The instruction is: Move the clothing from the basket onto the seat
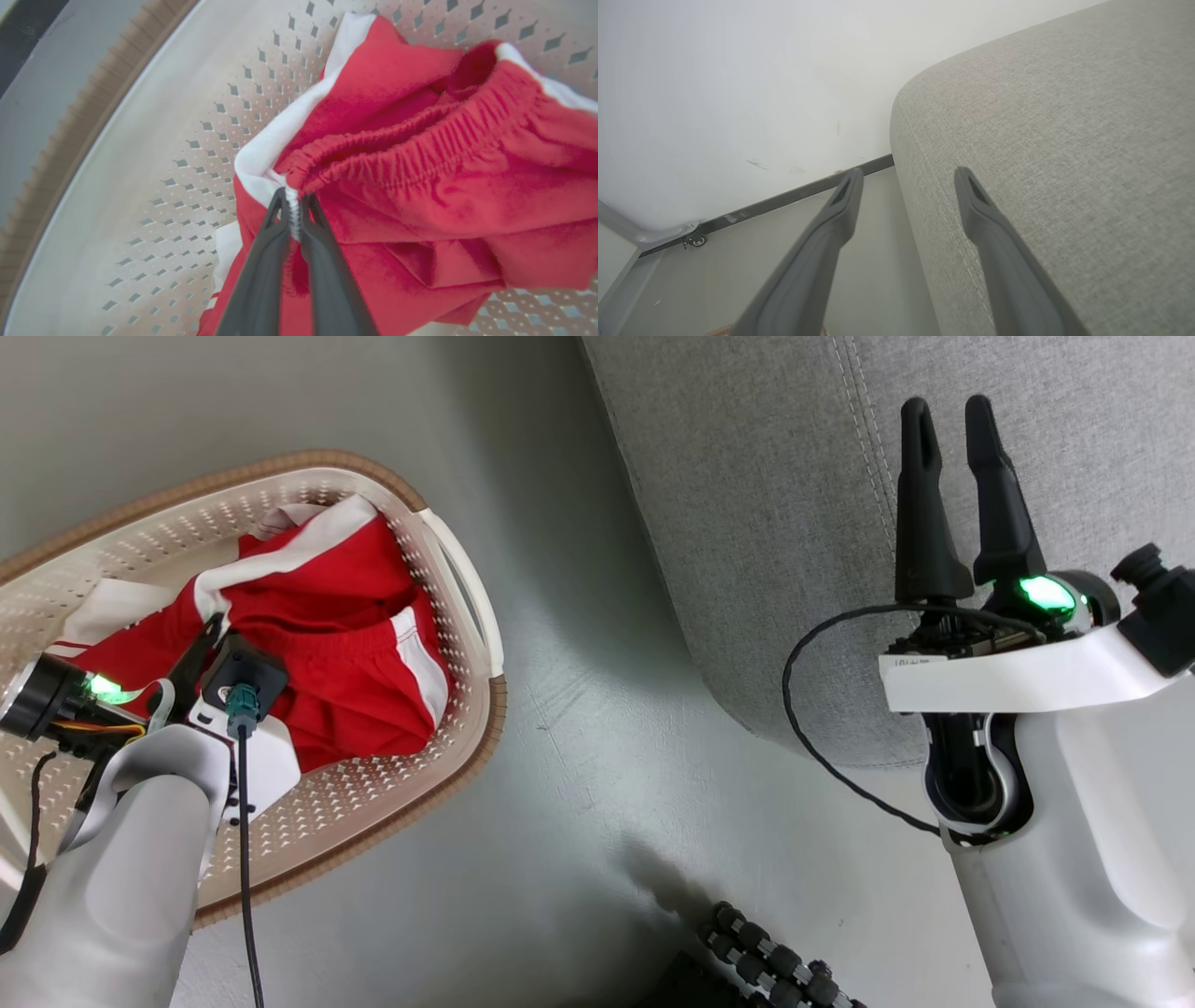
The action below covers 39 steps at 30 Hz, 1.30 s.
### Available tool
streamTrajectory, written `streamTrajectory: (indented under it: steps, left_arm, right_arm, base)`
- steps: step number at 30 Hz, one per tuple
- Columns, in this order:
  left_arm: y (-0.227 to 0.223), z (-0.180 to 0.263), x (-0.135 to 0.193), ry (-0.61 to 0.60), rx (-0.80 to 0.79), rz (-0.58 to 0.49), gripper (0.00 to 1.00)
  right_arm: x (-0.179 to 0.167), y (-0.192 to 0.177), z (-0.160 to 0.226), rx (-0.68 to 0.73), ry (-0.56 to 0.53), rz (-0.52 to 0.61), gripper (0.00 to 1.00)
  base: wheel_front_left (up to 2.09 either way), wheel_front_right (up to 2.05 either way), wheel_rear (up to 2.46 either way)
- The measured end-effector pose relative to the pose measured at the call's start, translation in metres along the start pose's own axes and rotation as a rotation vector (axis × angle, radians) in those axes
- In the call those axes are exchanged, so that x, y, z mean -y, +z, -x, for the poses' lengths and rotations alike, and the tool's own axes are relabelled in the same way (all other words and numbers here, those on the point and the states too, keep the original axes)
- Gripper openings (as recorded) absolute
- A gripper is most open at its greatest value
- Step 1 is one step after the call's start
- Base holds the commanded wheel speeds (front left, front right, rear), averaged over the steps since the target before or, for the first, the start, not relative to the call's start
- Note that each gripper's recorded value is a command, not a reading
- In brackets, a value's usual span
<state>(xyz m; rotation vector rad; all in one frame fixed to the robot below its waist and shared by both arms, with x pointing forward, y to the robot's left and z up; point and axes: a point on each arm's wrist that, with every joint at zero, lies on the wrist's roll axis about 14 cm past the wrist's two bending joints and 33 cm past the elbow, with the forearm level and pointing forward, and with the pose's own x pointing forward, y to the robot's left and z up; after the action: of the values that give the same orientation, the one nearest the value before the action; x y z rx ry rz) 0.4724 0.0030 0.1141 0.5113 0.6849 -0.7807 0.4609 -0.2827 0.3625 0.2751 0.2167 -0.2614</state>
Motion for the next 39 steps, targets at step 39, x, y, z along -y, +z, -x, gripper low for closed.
streamTrajectory:
  steps: [39]
  left_arm:
    - [0.167,0.121,-0.086,0.379,0.506,0.177,0.00]
  right_arm:
    - [-0.064,0.052,-0.002,0.126,0.176,0.082,1.00]
  base:
    - [0.00,0.00,0.00]
